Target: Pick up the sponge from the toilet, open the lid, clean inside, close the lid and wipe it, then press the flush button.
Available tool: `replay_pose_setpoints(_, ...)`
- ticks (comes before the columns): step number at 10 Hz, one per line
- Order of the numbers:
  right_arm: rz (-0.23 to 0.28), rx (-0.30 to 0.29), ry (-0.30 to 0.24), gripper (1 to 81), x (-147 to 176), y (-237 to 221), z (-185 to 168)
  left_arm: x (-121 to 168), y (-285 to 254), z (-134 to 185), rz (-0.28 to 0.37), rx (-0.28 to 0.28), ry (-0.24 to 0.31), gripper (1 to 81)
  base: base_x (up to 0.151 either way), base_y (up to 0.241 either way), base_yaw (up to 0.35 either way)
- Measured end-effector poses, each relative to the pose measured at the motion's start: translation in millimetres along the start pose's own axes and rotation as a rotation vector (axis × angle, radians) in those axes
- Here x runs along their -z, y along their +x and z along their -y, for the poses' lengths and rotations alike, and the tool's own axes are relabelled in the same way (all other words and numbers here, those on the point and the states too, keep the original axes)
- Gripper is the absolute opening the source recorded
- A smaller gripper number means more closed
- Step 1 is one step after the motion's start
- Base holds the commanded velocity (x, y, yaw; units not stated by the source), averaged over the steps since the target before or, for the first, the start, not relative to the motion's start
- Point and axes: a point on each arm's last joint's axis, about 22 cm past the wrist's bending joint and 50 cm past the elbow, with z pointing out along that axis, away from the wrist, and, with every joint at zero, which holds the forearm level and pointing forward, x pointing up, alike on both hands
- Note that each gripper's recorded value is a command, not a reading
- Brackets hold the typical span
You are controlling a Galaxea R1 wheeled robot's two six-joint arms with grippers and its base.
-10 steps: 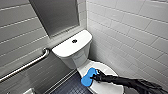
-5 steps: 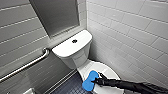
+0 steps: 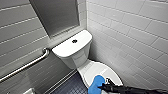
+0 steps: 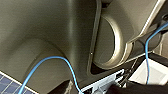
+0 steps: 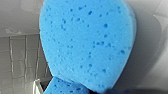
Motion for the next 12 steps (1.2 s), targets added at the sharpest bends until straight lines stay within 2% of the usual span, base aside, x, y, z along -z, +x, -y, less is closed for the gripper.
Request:
replay_pose_setpoints(3, 0.016, -0.025, -0.041, 1.0, 46.8, -10.5, -38.5, 0.3, 1.9, 0.4, -0.002, -0.003, 0.001, 81.1, 0.000, 0.000, 0.000)
replay_pose_setpoints(6, 0.003, -0.060, -0.096, 1.0, 101.3, -20.7, -83.4, -0.5, 4.5, -1.8, -0.004, -0.006, -0.002, 81.1, 0.000, 0.000, 0.000)
replay_pose_setpoints(8, -0.016, -0.105, -0.141, 1.0, 133.3, -43.5, -121.8, -0.4, 4.9, -1.7, -0.005, -0.007, -0.002, 81.1, 0.000, 0.000, 0.000)
replay_pose_setpoints(10, -0.012, -0.161, -0.220, 1.0, 171.4, -82.5, -172.4, 2.5, 7.7, 3.5, -0.007, -0.009, 0.005, 81.1, 0.000, 0.000, 0.000)
replay_pose_setpoints(12, -0.011, -0.215, -0.329, 1.0, 227.1, -117.1, -226.5, 7.7, 12.7, 12.9, -0.013, -0.011, 0.018, 81.1, 0.000, 0.000, 0.000)
